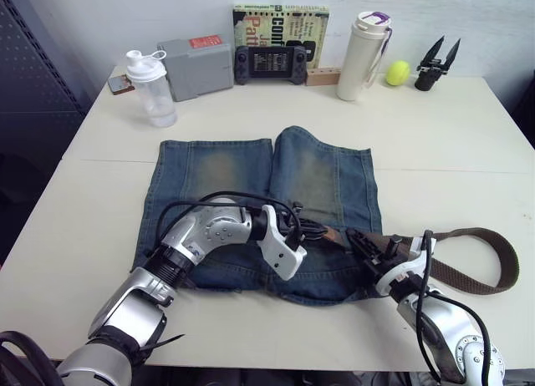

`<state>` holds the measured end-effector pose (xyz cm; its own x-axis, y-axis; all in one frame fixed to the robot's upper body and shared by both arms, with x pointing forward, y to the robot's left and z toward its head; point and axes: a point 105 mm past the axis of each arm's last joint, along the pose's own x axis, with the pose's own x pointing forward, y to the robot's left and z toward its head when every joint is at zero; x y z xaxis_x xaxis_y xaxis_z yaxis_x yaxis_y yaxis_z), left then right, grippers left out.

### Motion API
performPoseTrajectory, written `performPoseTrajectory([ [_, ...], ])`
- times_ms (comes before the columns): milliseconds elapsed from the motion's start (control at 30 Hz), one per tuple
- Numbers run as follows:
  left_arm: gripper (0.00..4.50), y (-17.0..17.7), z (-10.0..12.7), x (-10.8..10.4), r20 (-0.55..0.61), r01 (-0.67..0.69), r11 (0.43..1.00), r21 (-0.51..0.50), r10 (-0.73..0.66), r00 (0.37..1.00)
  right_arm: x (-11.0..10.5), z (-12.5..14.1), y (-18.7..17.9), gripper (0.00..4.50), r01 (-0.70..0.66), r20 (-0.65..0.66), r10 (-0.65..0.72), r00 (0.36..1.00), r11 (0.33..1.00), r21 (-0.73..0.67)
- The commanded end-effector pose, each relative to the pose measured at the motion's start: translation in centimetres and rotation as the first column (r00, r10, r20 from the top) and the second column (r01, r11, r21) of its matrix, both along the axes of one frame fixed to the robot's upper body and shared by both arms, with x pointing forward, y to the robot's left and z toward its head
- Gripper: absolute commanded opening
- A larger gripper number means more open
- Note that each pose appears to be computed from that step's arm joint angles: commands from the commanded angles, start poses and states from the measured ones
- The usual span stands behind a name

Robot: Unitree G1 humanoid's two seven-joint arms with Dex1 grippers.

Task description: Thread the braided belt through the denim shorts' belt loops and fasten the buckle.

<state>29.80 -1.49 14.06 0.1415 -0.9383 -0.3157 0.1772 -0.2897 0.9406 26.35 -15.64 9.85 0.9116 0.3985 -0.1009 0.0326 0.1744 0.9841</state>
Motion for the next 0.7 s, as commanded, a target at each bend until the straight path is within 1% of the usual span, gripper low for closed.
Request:
performPoseTrajectory([
  [33,0.05,-0.6,-0.6,-0.8,0.026,0.045,0.997,0.054,-0.047,0.999,-0.6,-0.2,1.9,0.00,-0.076,-0.012,0.076,0.997,0.997,-0.019],
  [100,0.05,-0.5,-0.6,-0.7,0.028,0.041,0.997,0.062,-0.043,0.999,-0.5,-0.1,1.5,0.00,-0.063,-0.011,0.063,0.998,0.997,-0.036],
  [133,0.00,-0.5,-0.6,-0.7,0.031,0.043,0.997,0.070,-0.045,0.999,-0.6,0.1,1.4,0.87,-0.058,-0.001,0.058,0.998,0.998,-0.037],
  [167,0.00,-0.4,-0.5,-0.8,0.034,0.045,0.996,0.073,-0.048,0.998,-0.6,0.4,1.3,1.07,-0.057,0.010,0.058,0.998,0.998,-0.037],
  [200,0.00,-0.4,-0.3,-0.8,0.036,0.046,0.997,0.069,-0.048,0.998,-0.6,0.9,0.9,1.45,-0.046,0.026,0.047,0.999,0.998,-0.045],
  [300,0.00,-0.3,0.0,-0.8,0.036,0.042,0.997,0.062,-0.044,0.998,-0.7,1.8,-0.1,2.79,-0.026,0.054,0.029,0.998,0.998,-0.059],
  [333,0.00,-0.2,-0.1,-0.7,0.035,0.038,0.997,0.064,-0.041,0.999,-0.8,1.8,-0.4,3.23,-0.027,0.053,0.031,0.998,0.997,-0.078],
  [367,0.00,-0.2,-0.2,-0.6,0.031,0.032,0.998,0.062,-0.034,0.999,-1.2,2.4,-0.9,3.64,-0.035,0.078,0.044,0.996,0.993,-0.110],
  [400,0.00,-0.2,-0.2,-0.6,0.029,0.028,0.998,0.060,-0.030,0.999,-1.4,2.9,-1.3,4.22,-0.042,0.095,0.055,0.994,0.990,-0.134],
  [433,0.00,-0.1,-0.3,-0.5,0.027,0.025,0.998,0.062,-0.027,0.999,-1.8,3.3,-1.6,4.41,-0.064,0.116,0.088,0.989,0.978,-0.196],
  [467,0.00,-0.1,-0.3,-0.5,0.021,0.020,0.998,0.057,-0.021,1.000,-2.4,4.0,-1.9,4.41,-0.097,0.144,0.143,0.979,0.953,-0.286],
  [500,0.00,-0.1,-0.3,-0.4,0.018,0.016,0.998,0.054,-0.017,1.000,-2.9,4.4,-2.1,4.41,-0.122,0.154,0.185,0.971,0.930,-0.347],
  [533,0.00,-0.1,-0.3,-0.4,0.010,0.014,0.999,0.050,-0.015,1.000,-3.7,4.8,-1.8,4.41,-0.177,0.161,0.278,0.947,0.869,-0.462],
  [567,0.00,-0.1,-0.3,-0.4,0.005,0.011,0.999,0.046,-0.012,1.000,-4.4,5.1,-1.6,4.41,-0.220,0.159,0.356,0.921,0.811,-0.542],
  [600,0.00,-0.1,-0.4,-0.4,0.002,0.010,0.999,0.044,-0.010,1.000,-4.9,5.2,-1.4,4.41,-0.247,0.153,0.406,0.901,0.770,-0.588],
  [633,0.00,-0.1,-0.4,-0.4,0.001,0.010,0.999,0.045,-0.010,1.000,-5.5,5.3,-1.2,4.41,-0.264,0.151,0.469,0.870,0.703,-0.660],
  [667,0.00,-0.1,-0.5,-0.4,-0.003,0.008,0.999,0.042,-0.008,1.000,-6.0,6.0,-0.8,4.41,-0.241,0.179,0.537,0.824,0.619,-0.747],
  [700,0.00,-0.1,-0.5,-0.4,-0.005,0.007,0.999,0.041,-0.006,1.000,-6.5,6.6,-0.5,4.41,-0.217,0.200,0.594,0.779,0.554,-0.804],
])
